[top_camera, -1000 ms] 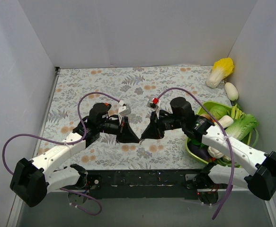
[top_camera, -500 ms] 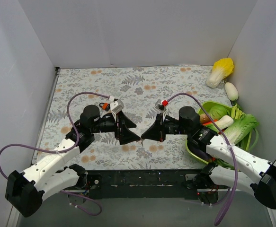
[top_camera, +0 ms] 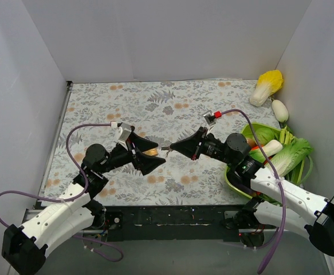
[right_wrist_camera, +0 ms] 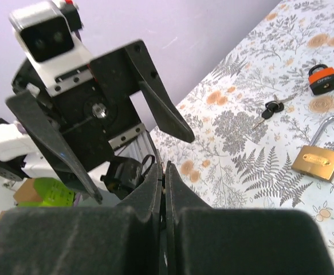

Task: Unlock with the key

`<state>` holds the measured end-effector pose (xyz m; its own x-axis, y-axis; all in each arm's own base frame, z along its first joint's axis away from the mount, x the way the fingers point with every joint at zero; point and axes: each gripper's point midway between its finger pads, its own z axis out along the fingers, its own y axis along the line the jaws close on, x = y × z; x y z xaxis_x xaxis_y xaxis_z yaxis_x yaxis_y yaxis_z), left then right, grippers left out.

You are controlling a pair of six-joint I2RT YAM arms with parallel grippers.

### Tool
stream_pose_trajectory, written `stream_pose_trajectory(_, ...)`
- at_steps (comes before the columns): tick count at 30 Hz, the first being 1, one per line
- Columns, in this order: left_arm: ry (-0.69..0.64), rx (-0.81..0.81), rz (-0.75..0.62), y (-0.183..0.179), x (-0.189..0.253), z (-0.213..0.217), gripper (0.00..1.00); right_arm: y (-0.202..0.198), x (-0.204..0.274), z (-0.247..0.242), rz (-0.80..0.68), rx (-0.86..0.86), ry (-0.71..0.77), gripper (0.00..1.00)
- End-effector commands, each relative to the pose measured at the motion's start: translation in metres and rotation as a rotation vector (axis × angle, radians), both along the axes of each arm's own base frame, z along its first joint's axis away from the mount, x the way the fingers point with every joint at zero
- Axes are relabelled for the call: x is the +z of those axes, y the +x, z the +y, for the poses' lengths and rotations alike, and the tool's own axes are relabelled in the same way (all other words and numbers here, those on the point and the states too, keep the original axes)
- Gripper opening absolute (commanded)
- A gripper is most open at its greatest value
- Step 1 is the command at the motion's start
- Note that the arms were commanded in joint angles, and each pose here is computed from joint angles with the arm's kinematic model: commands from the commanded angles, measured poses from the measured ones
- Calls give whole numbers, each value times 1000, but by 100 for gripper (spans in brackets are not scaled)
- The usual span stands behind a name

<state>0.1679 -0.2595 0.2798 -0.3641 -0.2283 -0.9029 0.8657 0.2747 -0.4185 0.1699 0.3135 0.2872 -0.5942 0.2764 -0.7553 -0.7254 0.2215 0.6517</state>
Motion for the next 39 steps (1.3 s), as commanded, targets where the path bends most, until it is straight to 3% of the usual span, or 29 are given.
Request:
stream_pose_trajectory(1, -97, 44, 13, 4, 3, -2, 96, 7, 43, -4, -38, -62, 146, 1)
stream_pose_trajectory(11, -119, 80, 3, 6, -1, -27, 84, 10, 45, -5, -3, -83, 156, 1)
stream_pose_trajectory(18, -138, 100, 16, 7, -5, -32, 56, 11, 41, -5, 7, -90, 150, 1)
stream_pose_trajectory(23, -144, 113, 22, 6, -6, -31, 29, 12, 38, -5, 17, -90, 143, 1)
stream_pose_trajectory(26, -133, 108, 39, 5, -11, -31, 22, 12, 37, -5, 20, -94, 143, 1)
stream_pose_trajectory(31, -128, 97, 55, 2, -16, -32, 19, 13, 36, -5, 25, -97, 142, 1)
stream_pose_trajectory(37, -118, 108, 70, 3, -22, -31, 1, 13, 34, -6, 29, -102, 136, 1)
stream_pose_trajectory(39, -105, 117, 76, 5, -23, -30, 0, 14, 32, -7, 31, -108, 130, 1)
